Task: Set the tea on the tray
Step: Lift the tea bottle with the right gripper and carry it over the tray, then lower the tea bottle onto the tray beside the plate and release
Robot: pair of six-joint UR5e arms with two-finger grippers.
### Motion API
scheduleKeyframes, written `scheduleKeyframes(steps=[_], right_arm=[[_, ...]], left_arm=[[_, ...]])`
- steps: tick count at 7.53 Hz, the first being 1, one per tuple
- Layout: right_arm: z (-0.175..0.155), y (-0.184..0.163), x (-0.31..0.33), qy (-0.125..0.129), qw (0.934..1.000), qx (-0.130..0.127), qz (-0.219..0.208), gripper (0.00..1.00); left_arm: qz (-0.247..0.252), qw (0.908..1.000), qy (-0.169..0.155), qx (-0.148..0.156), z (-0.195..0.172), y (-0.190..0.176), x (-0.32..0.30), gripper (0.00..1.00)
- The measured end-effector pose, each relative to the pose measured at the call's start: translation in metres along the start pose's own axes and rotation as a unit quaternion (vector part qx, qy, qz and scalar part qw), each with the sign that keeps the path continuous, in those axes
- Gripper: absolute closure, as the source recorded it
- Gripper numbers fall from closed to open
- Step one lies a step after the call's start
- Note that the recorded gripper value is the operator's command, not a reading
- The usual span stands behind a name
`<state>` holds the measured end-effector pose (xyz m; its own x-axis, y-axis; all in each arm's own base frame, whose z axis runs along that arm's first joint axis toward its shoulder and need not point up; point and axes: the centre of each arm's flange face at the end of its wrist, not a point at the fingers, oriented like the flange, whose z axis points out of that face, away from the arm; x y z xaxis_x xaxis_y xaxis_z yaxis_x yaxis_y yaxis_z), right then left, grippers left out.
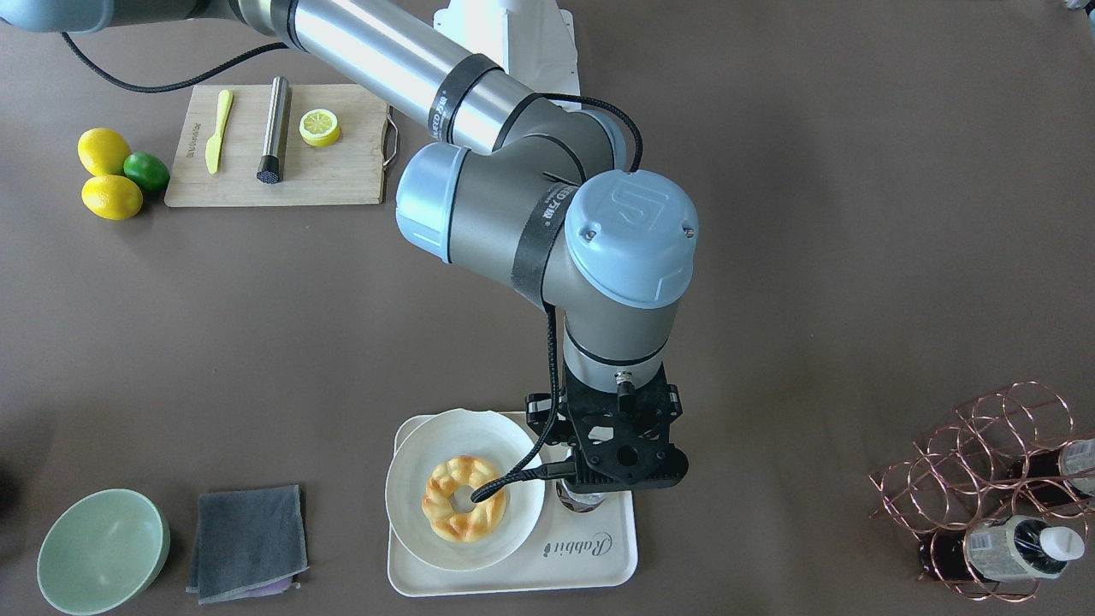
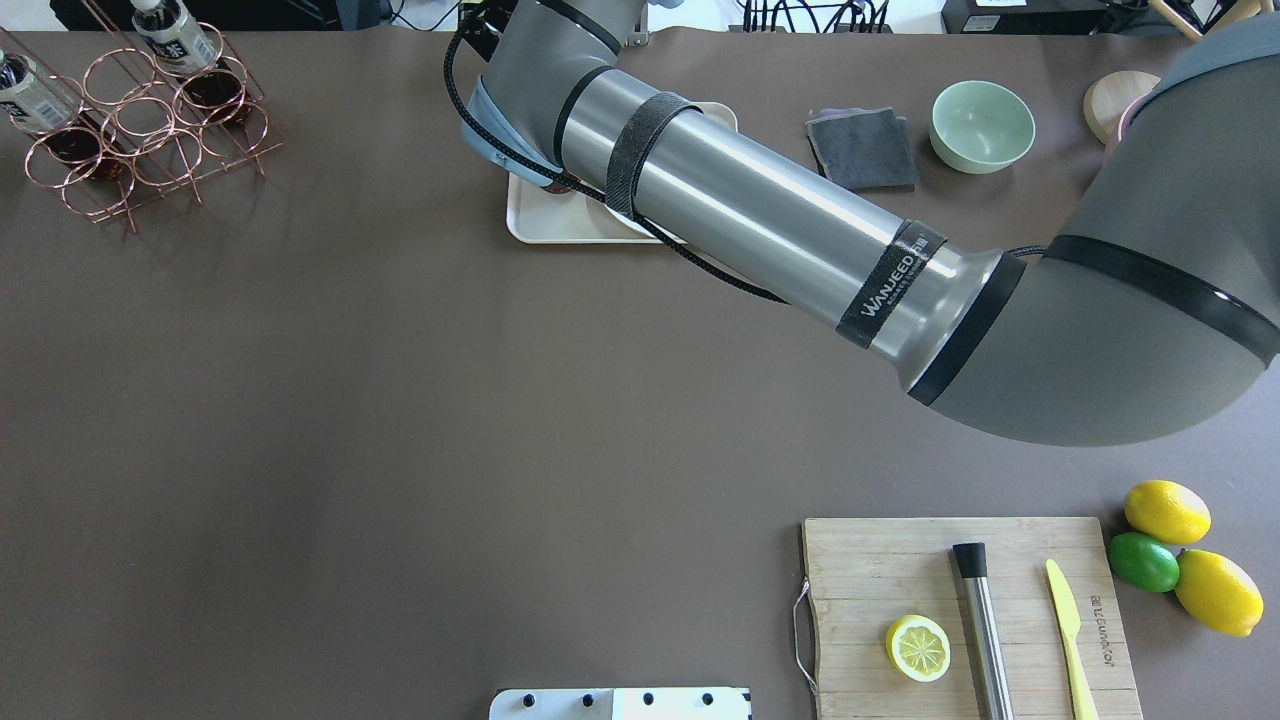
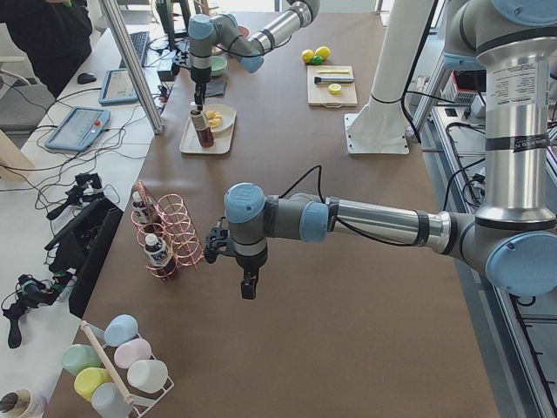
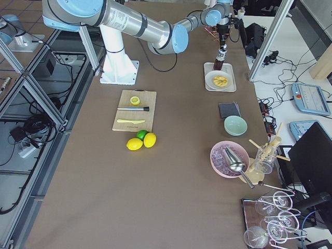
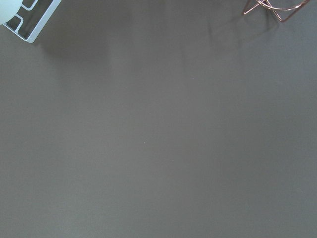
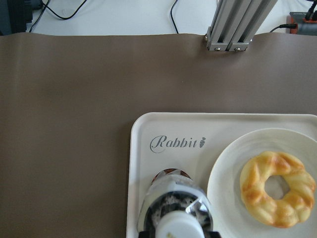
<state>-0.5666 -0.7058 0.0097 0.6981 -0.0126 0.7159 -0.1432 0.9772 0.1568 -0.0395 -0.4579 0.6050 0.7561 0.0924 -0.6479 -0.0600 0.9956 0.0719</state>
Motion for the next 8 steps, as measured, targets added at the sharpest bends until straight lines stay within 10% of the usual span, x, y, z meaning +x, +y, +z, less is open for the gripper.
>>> scheduleKeyframes(steps=[5, 8], right_arm=[[-0.004, -0.003, 0.001, 0.001, 1.0, 0.003, -0.004, 0.01], [-0.067, -0.007, -0.004, -0.023, 0.9996, -0.017, -0.003, 0.0]], left_arm=[[0.001, 1.0, 0.0, 0.001, -0.001, -0.002, 0.001, 0.02], [0.001, 1.0, 0.0, 0.002, -0.002, -0.003, 0.001, 0.02]])
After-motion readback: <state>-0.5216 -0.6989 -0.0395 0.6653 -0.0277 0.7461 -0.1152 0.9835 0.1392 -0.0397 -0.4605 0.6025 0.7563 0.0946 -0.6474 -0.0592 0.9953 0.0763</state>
